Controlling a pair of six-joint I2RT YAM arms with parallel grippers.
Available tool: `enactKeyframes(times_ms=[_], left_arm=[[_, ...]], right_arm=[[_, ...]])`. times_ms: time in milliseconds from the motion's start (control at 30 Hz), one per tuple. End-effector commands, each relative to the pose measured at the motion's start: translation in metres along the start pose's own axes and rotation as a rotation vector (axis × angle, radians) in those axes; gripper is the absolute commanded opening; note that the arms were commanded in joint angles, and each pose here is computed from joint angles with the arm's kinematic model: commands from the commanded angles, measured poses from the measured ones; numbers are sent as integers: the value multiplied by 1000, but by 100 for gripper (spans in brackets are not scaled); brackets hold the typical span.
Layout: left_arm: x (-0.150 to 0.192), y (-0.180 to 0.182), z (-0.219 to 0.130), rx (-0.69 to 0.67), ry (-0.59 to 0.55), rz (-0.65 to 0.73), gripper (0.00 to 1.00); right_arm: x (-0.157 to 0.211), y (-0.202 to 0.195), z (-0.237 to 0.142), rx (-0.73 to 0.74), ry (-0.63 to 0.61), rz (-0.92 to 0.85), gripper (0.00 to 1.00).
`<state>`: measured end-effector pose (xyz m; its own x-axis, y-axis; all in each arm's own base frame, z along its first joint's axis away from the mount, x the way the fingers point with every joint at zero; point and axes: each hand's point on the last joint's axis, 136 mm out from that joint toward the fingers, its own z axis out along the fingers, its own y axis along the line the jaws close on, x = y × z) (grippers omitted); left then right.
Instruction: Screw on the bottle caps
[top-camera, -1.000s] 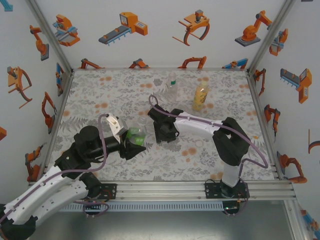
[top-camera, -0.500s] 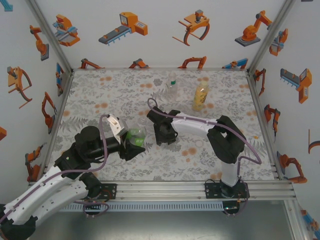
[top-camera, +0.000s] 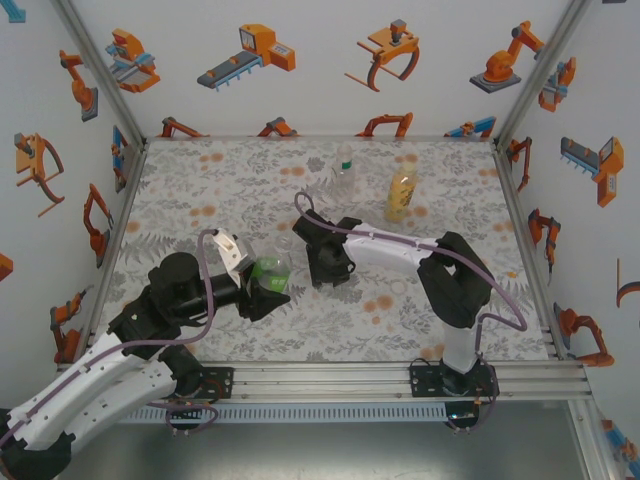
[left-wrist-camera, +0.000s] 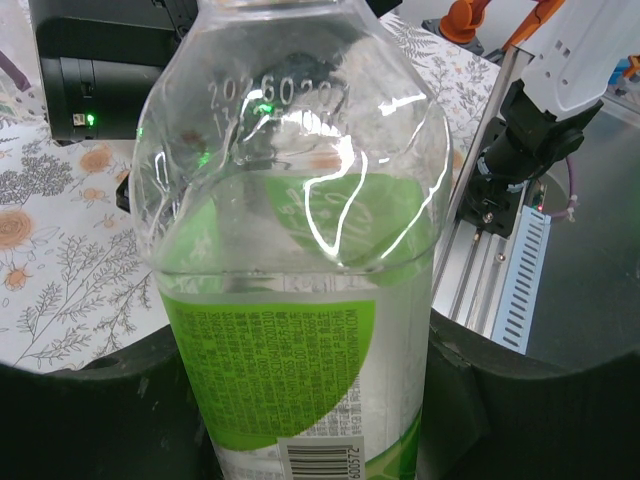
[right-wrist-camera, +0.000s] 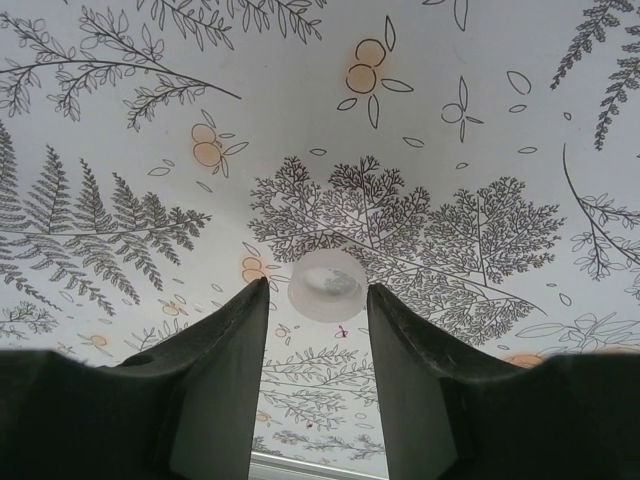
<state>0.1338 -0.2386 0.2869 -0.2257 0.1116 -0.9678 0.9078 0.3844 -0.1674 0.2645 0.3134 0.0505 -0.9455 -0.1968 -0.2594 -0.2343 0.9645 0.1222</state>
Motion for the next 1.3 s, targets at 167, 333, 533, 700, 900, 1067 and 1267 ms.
enactKeyframes(times_ms=[167,333,533,700,900,1067,1267], left_arm=[[0,1,-1,-4,-9,1,0],[0,1,-2,-4,-10,1,0],[2,1,-1,-7,-8,-2,0],[3,2,0,-5,-9,-4,0],[1,1,0,-3,-12,-3,0],[1,2,1,-3,-12,-5,0],[1,1,1,-2,-11,-5,0]], right_arm=[[3,7,-5,-21,14,8,43],[8,8,1,-17,31,6,42],[13,6,5,0,47,1,42],[16,2,6,18,56,-2,42],[12,2,0,21,41,-6,42],[9,-1,-4,42,28,-11,42],[13,0,3,32,46,-9,42]])
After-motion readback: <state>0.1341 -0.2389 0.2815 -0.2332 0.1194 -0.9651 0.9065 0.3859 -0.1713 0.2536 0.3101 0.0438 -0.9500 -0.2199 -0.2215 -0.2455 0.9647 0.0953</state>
